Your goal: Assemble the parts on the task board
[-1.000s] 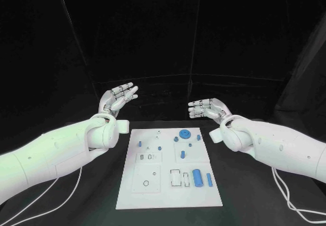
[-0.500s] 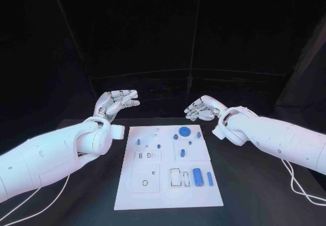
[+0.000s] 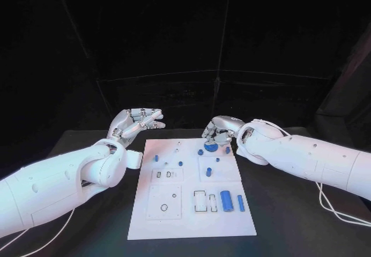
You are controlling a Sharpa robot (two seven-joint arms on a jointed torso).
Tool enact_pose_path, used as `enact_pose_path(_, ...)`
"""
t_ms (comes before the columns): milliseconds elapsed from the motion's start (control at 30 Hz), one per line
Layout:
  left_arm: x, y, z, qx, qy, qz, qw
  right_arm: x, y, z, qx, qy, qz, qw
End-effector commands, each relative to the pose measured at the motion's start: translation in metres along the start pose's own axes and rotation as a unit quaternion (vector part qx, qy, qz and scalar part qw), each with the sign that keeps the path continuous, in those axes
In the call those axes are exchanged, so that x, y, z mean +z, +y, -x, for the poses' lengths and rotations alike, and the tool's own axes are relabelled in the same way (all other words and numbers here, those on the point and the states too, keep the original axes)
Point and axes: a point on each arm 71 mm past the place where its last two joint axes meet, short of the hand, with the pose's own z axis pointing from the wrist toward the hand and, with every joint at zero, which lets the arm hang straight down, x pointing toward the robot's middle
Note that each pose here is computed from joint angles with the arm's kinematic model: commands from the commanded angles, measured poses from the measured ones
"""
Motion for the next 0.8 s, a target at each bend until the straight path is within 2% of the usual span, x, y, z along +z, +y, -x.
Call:
enact_pose_path(33,-0.0016,-0.0021,-0.0064,-0.003,0.022,-0.002,1.000,0.002,0.004,-0.003,-0.074,0.029,-0.007,0.997)
enact_pose_path(300,-0.0045,-0.0035,-0.0095,-0.007,0.028,-0.001,1.000,0.006,0.012,-0.006,-0.094,0.039,-0.005,0.995)
enact_pose_path(500,-0.0048,-0.0037,-0.0110,-0.009,0.030,0.000,1.000,0.010,0.016,-0.009,-0.103,0.058,-0.009,0.993)
enact_pose_path(800,-0.0046,-0.0032,-0.0092,-0.008,0.029,0.002,1.000,0.011,0.014,-0.012,-0.114,0.073,-0.015,0.991)
